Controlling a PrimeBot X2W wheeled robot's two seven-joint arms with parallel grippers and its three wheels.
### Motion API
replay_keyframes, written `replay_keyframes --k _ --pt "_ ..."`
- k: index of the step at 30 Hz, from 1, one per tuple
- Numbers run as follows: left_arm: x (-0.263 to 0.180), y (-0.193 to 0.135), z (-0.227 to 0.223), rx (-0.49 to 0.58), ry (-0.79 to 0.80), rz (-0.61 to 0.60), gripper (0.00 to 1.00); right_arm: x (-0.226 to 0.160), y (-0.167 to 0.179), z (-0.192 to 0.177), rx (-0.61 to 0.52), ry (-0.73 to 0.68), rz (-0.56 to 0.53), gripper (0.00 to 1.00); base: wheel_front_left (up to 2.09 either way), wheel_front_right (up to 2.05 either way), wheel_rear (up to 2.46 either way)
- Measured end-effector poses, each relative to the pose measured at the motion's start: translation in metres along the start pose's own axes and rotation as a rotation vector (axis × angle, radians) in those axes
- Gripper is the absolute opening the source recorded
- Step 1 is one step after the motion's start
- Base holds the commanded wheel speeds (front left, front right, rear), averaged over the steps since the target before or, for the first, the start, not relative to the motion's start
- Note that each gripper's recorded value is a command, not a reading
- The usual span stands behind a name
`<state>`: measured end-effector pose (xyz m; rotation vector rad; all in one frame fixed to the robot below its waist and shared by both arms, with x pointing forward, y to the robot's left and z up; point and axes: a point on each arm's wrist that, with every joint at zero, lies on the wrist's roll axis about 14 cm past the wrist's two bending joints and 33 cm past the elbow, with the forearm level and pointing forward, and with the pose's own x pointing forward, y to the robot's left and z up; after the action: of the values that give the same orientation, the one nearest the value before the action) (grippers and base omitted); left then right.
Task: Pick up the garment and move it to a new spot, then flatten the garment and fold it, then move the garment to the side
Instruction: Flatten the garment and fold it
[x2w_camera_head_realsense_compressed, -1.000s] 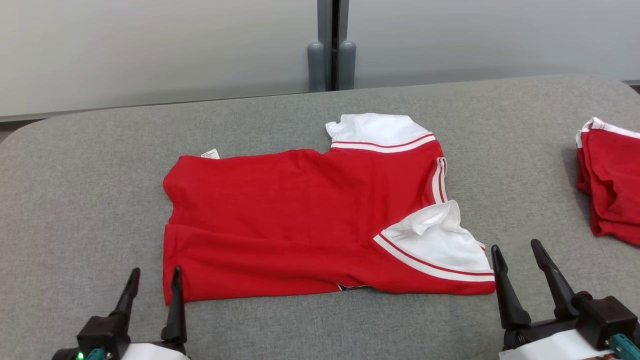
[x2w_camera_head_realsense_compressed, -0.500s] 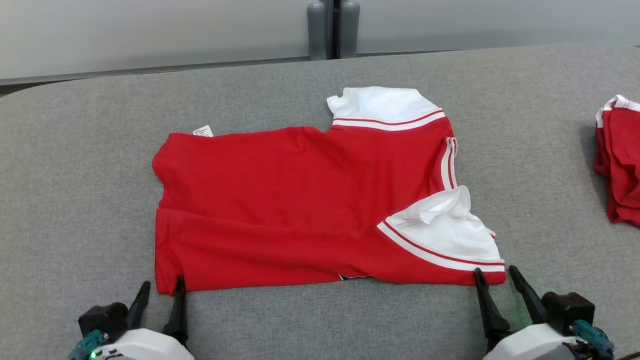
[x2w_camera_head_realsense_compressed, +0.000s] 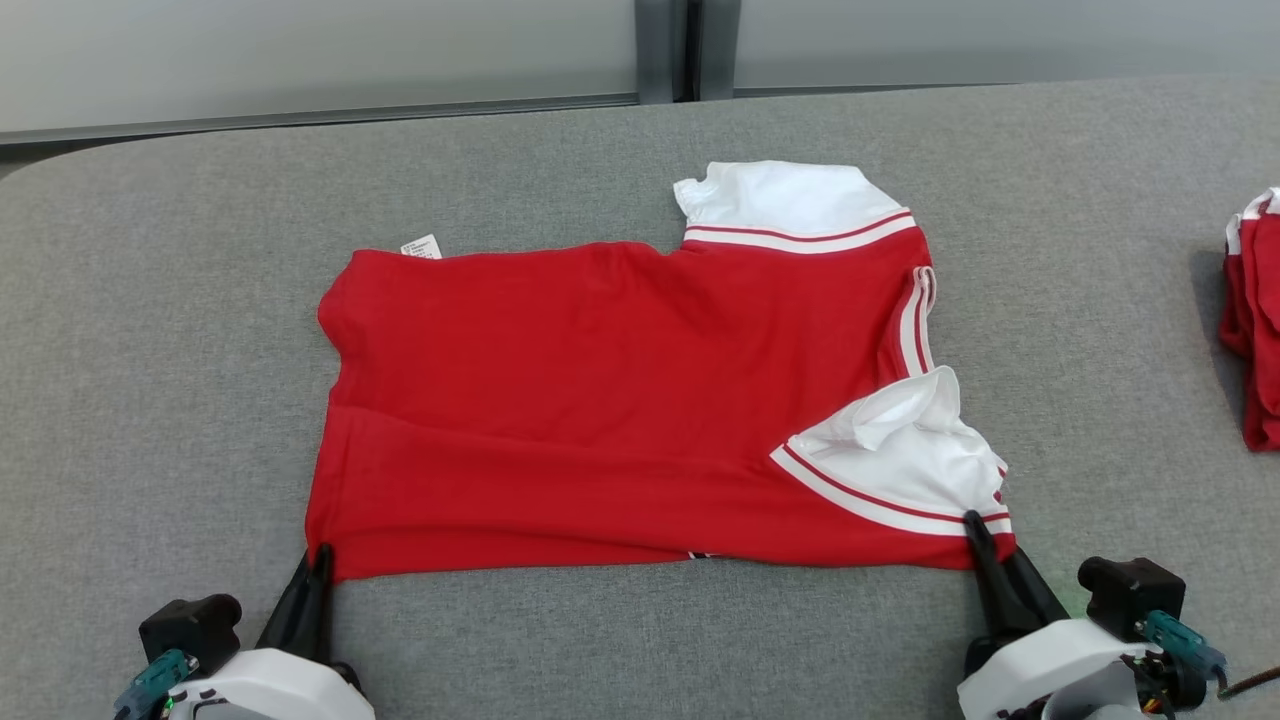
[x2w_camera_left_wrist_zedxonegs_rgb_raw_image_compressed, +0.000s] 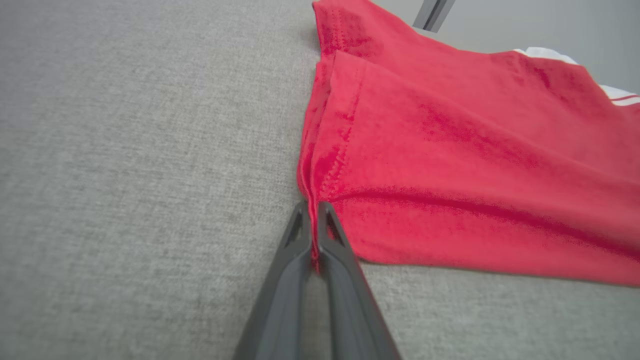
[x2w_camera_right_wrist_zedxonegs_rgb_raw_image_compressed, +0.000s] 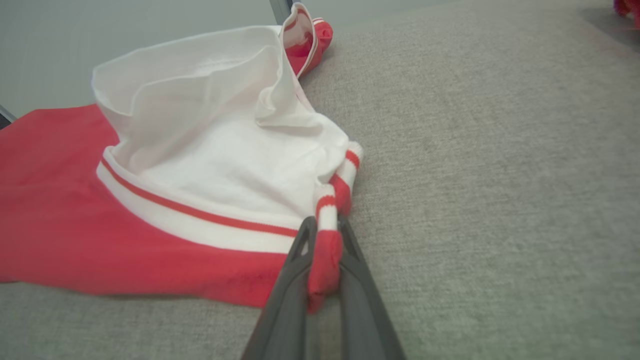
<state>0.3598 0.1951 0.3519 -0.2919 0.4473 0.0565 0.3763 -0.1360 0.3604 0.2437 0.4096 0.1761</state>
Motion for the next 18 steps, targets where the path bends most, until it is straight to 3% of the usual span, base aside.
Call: replay_keyframes --k 10,18 --pt "-0.036 0.013 0.007 0.014 0.033 -0.003 0.0 -0.031 -0.001 0.005 0.025 -0.008 0.004 0.0 0.0 0.0 0.0" --pt "-0.081 0.026 -0.01 -0.015 0.162 0.031 0.0 -0.076 0.008 -0.013 0.04 0.077 0.008 0.0 0.0 0.0 0.0"
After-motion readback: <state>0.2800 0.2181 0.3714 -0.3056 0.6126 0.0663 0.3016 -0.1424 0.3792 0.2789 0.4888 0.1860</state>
